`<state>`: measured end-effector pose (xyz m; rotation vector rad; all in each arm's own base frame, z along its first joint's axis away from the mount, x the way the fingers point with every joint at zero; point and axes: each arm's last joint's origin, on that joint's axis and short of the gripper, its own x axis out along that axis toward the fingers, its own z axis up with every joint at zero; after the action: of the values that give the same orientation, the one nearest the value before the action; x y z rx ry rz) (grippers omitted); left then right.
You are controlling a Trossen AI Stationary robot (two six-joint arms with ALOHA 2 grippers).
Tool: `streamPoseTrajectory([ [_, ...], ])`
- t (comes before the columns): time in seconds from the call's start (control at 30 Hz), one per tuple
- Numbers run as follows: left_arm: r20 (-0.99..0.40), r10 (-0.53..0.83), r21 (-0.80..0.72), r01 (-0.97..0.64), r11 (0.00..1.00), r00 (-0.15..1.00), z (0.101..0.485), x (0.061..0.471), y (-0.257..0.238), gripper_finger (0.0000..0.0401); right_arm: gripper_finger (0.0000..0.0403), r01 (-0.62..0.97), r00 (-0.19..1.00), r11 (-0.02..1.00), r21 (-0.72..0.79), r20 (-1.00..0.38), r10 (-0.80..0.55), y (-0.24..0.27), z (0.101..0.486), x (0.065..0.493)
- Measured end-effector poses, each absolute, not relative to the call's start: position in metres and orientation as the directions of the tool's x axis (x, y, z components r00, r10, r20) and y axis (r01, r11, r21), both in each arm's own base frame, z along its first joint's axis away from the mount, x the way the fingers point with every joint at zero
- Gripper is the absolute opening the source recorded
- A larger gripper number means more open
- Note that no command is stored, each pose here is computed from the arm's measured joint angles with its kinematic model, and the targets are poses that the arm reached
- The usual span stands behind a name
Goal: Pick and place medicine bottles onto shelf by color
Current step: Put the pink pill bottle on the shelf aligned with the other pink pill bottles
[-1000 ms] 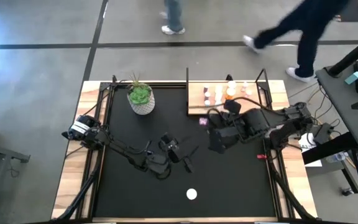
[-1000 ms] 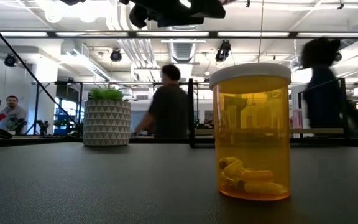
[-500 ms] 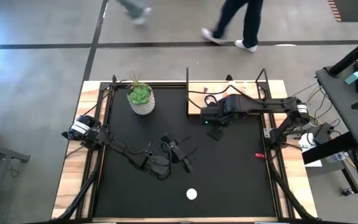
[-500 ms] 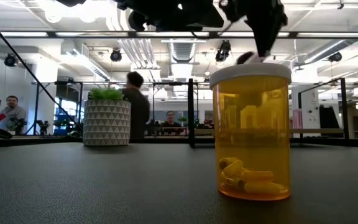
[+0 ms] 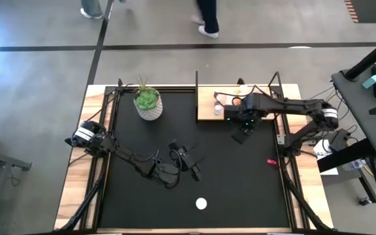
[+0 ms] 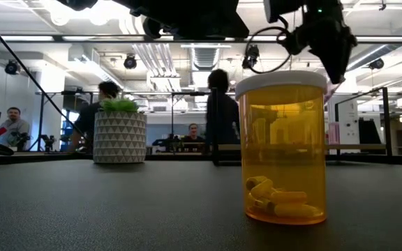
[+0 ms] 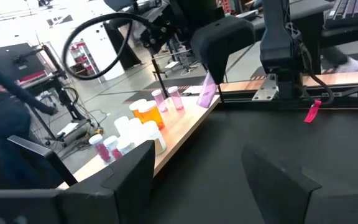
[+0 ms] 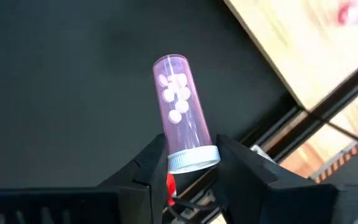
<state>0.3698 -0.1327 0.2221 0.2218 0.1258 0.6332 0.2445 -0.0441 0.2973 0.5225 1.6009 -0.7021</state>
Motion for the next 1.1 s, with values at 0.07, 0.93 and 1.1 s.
streamPoseTrajectory([
  [0.07,-0.049,0.599,0.243,-0.572,0.784,0.800,0.222,0.370,-0.133,0.0224,0.0116,0.703,-0.152,0.698,-0.138,-0.987,-0.042,-0.048,0.296,0.236],
  [0.93,-0.024,0.627,0.388,-0.571,0.724,0.779,0.241,0.368,-0.117,0.0224,0.0116,0.864,-0.280,0.490,-0.116,-0.920,0.276,-0.156,0.237,0.190],
  [1.1,-0.024,0.648,0.431,-0.577,0.693,0.761,0.241,0.370,-0.109,0.0224,0.0116,0.895,-0.265,0.437,-0.092,-0.897,0.354,-0.179,0.225,0.178],
])
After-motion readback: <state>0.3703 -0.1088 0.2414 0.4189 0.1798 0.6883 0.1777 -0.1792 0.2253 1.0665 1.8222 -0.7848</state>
